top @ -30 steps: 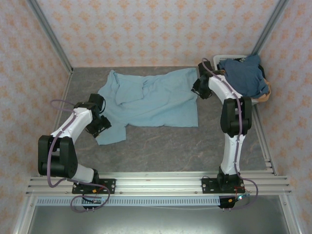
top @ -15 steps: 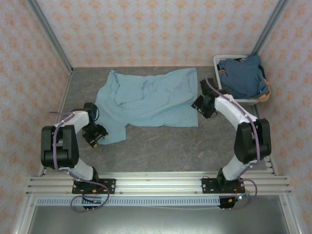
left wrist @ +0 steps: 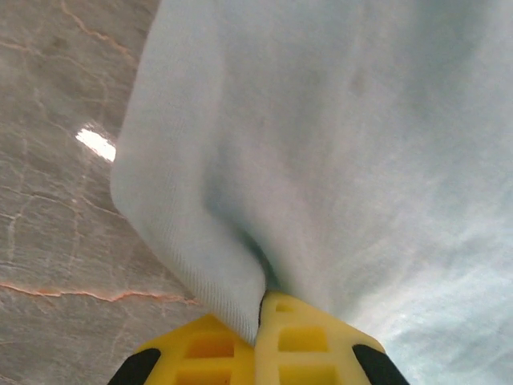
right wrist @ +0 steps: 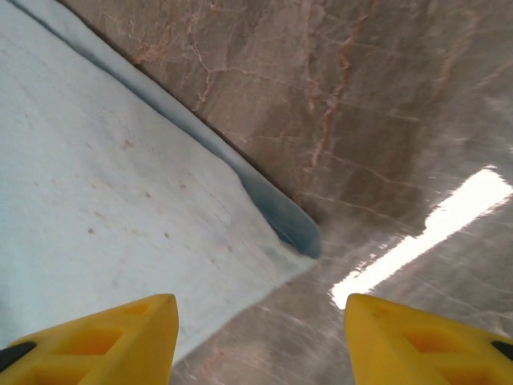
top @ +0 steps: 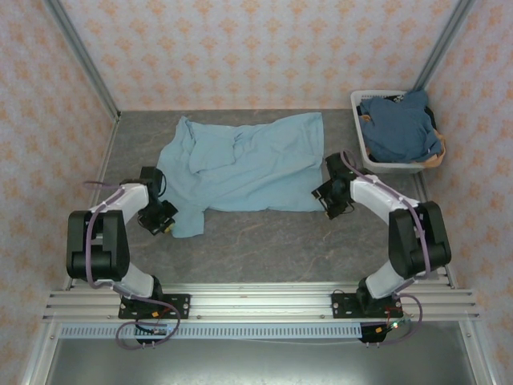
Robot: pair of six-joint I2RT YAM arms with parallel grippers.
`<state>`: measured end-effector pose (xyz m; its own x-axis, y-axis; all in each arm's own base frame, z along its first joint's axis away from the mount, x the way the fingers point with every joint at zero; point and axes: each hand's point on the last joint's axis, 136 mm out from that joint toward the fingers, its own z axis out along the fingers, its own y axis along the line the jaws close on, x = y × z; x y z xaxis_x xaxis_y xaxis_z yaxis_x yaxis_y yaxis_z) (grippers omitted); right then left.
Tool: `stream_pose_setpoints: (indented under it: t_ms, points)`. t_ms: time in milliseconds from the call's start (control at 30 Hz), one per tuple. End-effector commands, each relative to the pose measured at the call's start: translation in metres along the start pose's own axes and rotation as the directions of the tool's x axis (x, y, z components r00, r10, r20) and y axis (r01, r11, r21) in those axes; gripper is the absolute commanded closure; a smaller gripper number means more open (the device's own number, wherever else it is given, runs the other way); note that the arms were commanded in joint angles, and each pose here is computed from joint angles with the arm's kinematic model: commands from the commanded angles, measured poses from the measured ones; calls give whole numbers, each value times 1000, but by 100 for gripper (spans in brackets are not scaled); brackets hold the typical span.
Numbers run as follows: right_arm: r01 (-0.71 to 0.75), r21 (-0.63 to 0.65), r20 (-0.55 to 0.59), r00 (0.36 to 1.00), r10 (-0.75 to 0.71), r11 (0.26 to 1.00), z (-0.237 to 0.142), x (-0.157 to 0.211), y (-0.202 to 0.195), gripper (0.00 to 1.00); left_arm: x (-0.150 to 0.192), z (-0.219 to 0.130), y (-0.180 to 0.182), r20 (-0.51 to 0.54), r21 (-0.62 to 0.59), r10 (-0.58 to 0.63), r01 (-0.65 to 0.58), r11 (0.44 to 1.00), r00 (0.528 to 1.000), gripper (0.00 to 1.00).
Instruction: Fold and stack the t-shirts
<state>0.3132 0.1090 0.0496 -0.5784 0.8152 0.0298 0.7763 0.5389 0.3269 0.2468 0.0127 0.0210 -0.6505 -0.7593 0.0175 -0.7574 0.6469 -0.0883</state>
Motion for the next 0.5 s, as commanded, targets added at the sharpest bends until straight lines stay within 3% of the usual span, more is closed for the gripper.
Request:
stream_pose_setpoints:
  t_ms: [0,267,467]
  points:
    - [-96,-30,-9,995,96,995,12,0,14,43,3,-1,0,7,19,-4,4,1000,1000,100]
    - [-150,48,23,989,149,988,30,-7,1,49,4,-7,-8,17,38,7,-8,999,1000,100]
    - [-132,40,63,990,129,990,39,-27,11,88,-6,-25,-24,60,96,2,-8,995,998,100]
